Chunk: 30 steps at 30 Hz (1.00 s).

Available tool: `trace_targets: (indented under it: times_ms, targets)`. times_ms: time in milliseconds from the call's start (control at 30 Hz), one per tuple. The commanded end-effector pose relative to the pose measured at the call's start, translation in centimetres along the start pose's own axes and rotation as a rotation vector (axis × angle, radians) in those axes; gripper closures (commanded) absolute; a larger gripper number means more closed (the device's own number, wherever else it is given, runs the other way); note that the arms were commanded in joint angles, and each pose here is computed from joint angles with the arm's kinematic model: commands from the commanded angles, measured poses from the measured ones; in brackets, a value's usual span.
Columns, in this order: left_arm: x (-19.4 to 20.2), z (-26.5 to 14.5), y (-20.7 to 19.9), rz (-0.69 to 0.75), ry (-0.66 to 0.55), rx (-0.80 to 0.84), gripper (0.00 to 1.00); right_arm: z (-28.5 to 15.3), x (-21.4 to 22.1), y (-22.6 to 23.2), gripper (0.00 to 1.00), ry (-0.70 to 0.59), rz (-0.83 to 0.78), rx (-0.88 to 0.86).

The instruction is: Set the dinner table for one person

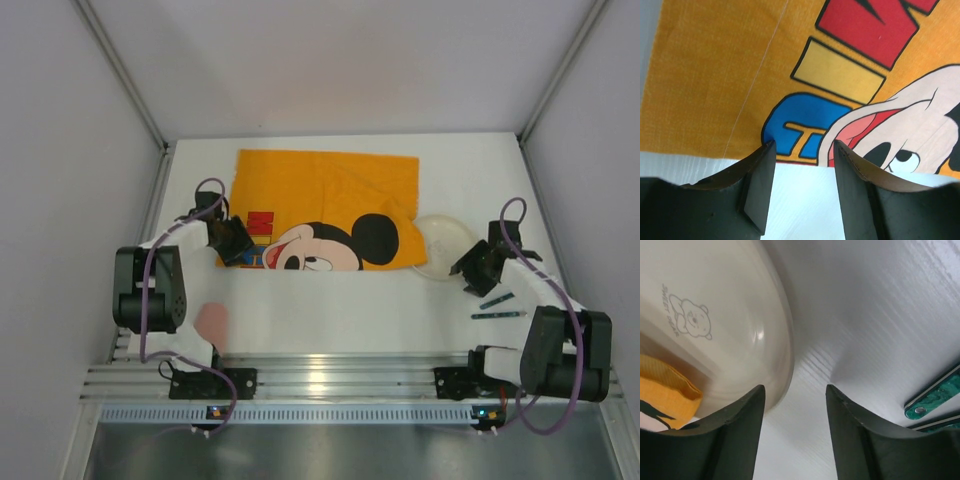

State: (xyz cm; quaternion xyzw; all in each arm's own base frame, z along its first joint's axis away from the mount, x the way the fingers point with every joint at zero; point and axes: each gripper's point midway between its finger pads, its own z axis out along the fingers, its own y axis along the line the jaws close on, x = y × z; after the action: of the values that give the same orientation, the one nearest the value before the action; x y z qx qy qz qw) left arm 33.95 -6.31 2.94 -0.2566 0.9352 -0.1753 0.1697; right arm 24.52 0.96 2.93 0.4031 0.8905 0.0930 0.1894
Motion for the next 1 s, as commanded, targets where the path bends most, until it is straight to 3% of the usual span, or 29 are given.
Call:
trace_targets:
  times_ms: [0,100,267,433,567,700,800,967]
  targets:
    - [1.4,-1.0,1.2,0.039,0.015,-0.035,0.45,0.1,-4.2,1.6,0.49,-0.162,0.028,-0.030]
    - [2.0,-1.3,1.8,0.048,0.023,-0.053,0.45,-0.2,-5.5,2.3,0.74,-0.202,0.005,-0.045]
    - [2.0,-1.7,1.8,0.053,0.019,-0.054,0.45,-1.5,-7.1,2.6,1.00,-0.266,-0.032,-0.040]
    - [1.8,-1.9,1.6,0.052,0.011,-0.053,0.46,-4.7,-9.4,2.3,1.00,-0.346,-0.026,-0.039]
    - [1.7,-2.4,1.4,0.050,0.001,-0.046,0.49,-9.2,-11.5,1.0,1.00,-0.426,-0.022,0.069]
    - [2.8,-2.9,1.3,0.080,0.017,-0.070,0.52,-13.1,-14.6,3.3,1.00,-0.513,-0.023,0.046]
    - [4.4,-4.1,1.0,0.067,0.061,-0.066,0.58,-16.1,-18.0,7.0,1.00,-0.575,0.013,-0.064]
    - [4.6,-5.9,-1.6,0.116,-0.001,-0.035,0.58,-15.6,-15.4,15.7,1.00,-0.421,-0.033,-0.396]
